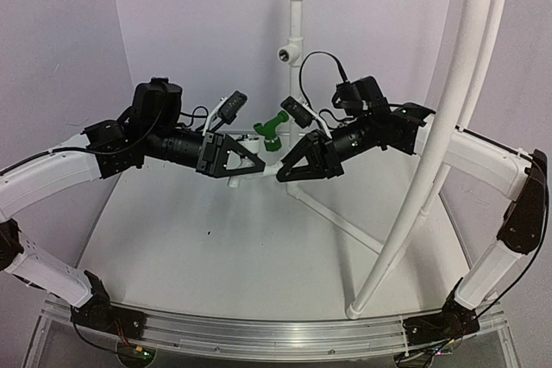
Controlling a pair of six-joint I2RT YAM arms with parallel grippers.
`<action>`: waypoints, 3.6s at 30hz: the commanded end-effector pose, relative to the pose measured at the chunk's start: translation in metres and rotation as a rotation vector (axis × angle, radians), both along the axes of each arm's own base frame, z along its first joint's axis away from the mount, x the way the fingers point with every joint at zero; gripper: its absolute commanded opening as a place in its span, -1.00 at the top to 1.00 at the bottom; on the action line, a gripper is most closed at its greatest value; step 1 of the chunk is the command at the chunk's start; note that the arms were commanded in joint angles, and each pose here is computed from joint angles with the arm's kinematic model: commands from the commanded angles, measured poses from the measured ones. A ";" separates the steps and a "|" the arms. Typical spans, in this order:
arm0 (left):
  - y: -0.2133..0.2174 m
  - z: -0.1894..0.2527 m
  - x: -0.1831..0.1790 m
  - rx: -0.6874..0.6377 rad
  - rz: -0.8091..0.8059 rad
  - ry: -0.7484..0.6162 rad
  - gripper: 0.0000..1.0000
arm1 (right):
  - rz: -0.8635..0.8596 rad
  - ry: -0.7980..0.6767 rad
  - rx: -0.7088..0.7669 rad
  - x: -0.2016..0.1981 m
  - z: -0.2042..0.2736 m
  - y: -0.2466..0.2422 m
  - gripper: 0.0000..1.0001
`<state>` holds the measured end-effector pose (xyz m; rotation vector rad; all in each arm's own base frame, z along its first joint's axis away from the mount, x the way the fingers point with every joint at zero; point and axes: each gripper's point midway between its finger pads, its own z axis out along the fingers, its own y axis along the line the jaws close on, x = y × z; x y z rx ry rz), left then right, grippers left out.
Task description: Install the water faucets
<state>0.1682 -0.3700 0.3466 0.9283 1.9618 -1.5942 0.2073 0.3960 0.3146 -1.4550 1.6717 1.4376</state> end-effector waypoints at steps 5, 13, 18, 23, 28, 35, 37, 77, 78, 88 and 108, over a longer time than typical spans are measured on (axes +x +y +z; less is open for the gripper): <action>-0.004 0.026 -0.010 -0.072 -0.043 -0.014 0.41 | 0.020 -0.074 0.065 0.003 0.025 0.007 1.00; -0.001 0.030 -0.007 -0.071 -0.013 -0.012 0.99 | -0.033 -0.118 0.052 0.015 0.026 0.007 0.11; 0.010 0.036 0.012 -0.106 0.140 -0.011 0.99 | -0.154 -0.163 0.035 0.043 0.031 -0.016 -0.66; 0.026 0.037 0.032 -0.118 0.270 0.003 1.00 | -0.357 -0.234 -0.026 0.075 0.030 -0.066 -0.96; 0.053 0.030 0.050 -0.196 0.426 0.061 1.00 | -0.578 -0.273 -0.228 0.103 -0.014 -0.130 -0.96; 0.101 0.022 0.070 -0.226 0.659 0.051 1.00 | -0.716 -0.293 -0.588 0.116 -0.113 -0.202 -0.93; 0.112 0.018 0.075 -0.211 0.719 0.050 1.00 | -0.733 -0.274 -0.694 0.121 -0.142 -0.213 -0.86; 0.176 -0.034 0.101 -0.120 1.128 0.171 1.00 | -1.142 0.158 -0.789 0.208 -0.298 -0.094 0.37; 0.176 -0.035 0.102 -0.114 1.130 0.173 1.00 | -1.158 0.164 -0.791 0.211 -0.301 -0.094 0.47; 0.161 -0.051 0.112 -0.101 1.103 0.200 1.00 | -1.190 0.307 -0.686 0.223 -0.286 -0.072 1.00; 0.098 -0.085 0.141 -0.153 0.576 0.467 1.00 | -1.011 0.328 -0.567 0.155 -0.234 -0.055 -0.11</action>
